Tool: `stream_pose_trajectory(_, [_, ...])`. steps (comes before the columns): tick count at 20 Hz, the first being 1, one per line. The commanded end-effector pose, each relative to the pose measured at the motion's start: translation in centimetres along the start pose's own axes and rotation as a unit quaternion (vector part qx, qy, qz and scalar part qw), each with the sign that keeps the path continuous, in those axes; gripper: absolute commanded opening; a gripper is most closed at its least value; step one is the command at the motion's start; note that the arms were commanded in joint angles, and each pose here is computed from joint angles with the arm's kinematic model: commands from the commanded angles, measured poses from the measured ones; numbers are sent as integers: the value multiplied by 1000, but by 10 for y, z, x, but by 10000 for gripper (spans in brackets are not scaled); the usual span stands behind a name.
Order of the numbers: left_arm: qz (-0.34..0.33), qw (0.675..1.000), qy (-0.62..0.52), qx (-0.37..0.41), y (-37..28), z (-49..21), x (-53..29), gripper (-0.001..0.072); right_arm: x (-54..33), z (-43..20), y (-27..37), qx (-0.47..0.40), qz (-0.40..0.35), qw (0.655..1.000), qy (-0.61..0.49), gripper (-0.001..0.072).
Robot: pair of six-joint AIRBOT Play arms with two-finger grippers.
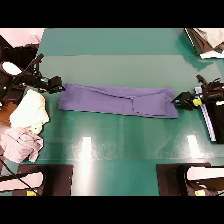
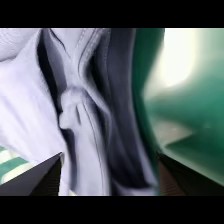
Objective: Fold the shirts.
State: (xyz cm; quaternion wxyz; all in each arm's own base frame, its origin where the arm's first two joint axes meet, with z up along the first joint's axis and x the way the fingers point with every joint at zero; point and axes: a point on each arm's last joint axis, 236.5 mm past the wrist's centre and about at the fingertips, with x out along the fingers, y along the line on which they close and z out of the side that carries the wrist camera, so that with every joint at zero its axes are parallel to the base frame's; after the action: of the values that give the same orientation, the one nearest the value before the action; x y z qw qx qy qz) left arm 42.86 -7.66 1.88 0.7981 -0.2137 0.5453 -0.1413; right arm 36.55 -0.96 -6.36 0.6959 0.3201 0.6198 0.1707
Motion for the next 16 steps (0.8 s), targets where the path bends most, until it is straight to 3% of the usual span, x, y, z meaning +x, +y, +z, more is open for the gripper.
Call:
stream_pose_trajectory(1, [-6,1000,15,-1,-3,-7,0,22,27,0,11,-21,42,999,22,621])
stream_pose_trajectory(3, [-7,1000,16,-2,-3,-7,0,22,40,2,25,-39,54,997,26,603])
stream_pose_trajectory(5, [-7,1000,18,-1,-3,-9,0,22,47,1,34,-57,57,996,30,489])
stream_pose_trajectory(8, [-6,1000,21,3,-5,-10,1,22,50,-2,39,-75,59,995,37,180])
stream_pose_trajectory(9, [-5,1000,27,13,-10,-14,4,22,50,-4,40,-82,61,994,40,37])
stream_pose_trajectory(16, [-35,988,43,145,-113,-34,53,20,2,7,77,-113,51,992,-3,15])
